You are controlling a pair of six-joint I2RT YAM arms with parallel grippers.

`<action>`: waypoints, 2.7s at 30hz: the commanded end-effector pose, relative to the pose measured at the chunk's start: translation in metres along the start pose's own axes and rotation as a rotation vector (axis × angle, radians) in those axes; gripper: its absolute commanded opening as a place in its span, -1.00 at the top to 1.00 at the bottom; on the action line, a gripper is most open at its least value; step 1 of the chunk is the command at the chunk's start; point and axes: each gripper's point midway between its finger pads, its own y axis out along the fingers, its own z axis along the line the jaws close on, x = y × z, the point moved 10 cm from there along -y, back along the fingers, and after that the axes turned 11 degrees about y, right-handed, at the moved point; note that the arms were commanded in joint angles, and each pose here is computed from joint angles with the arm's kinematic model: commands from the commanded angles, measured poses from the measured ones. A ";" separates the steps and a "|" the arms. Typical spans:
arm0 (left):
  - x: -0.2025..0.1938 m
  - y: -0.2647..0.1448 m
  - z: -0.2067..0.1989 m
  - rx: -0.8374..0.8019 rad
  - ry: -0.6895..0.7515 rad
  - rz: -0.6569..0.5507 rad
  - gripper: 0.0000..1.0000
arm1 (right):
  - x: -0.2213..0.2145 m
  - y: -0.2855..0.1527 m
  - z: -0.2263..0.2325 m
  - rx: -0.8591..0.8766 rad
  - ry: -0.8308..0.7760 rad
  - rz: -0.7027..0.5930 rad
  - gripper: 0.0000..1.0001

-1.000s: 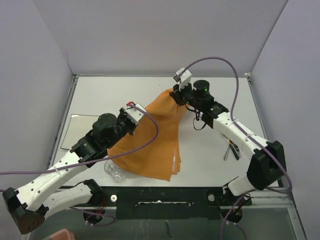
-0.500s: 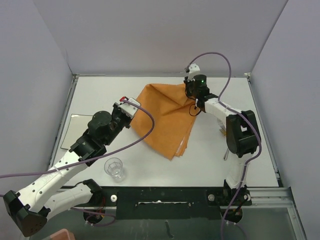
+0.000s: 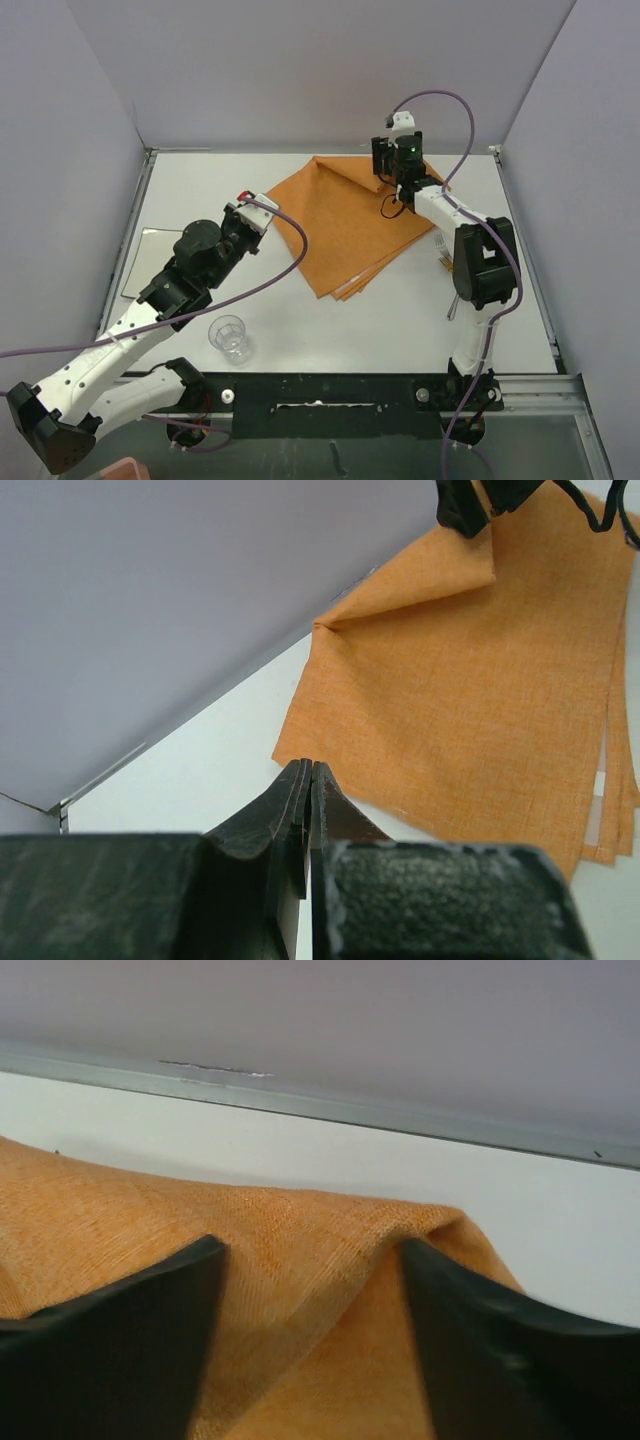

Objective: Set the dinner table for one person
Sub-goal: Flatten out the napkin at the center of the board.

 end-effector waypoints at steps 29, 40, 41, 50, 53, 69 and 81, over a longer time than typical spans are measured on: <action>-0.088 0.206 -0.074 -0.059 -0.688 0.148 1.00 | 0.020 -0.160 0.016 0.135 0.079 -0.067 1.00; -0.144 0.264 -0.112 -0.092 -0.874 0.267 1.00 | -0.031 -0.105 0.032 0.013 0.057 0.219 1.00; -0.149 0.265 -0.116 -0.095 -0.887 0.282 1.00 | -0.036 -0.097 0.032 0.008 0.078 0.249 1.00; -0.170 0.247 -0.139 -0.144 -0.916 0.363 1.00 | -0.070 -0.018 0.023 -0.122 0.170 0.439 1.00; -0.167 0.233 -0.135 -0.146 -0.899 0.370 1.00 | -0.091 -0.005 0.022 -0.132 0.170 0.497 1.00; -0.061 0.204 -0.040 -0.047 -0.686 0.313 1.00 | -0.172 -0.063 0.071 -0.110 0.061 0.776 1.00; -0.014 0.152 0.008 0.079 -0.655 0.192 1.00 | -0.171 -0.135 0.153 0.021 0.159 0.891 1.00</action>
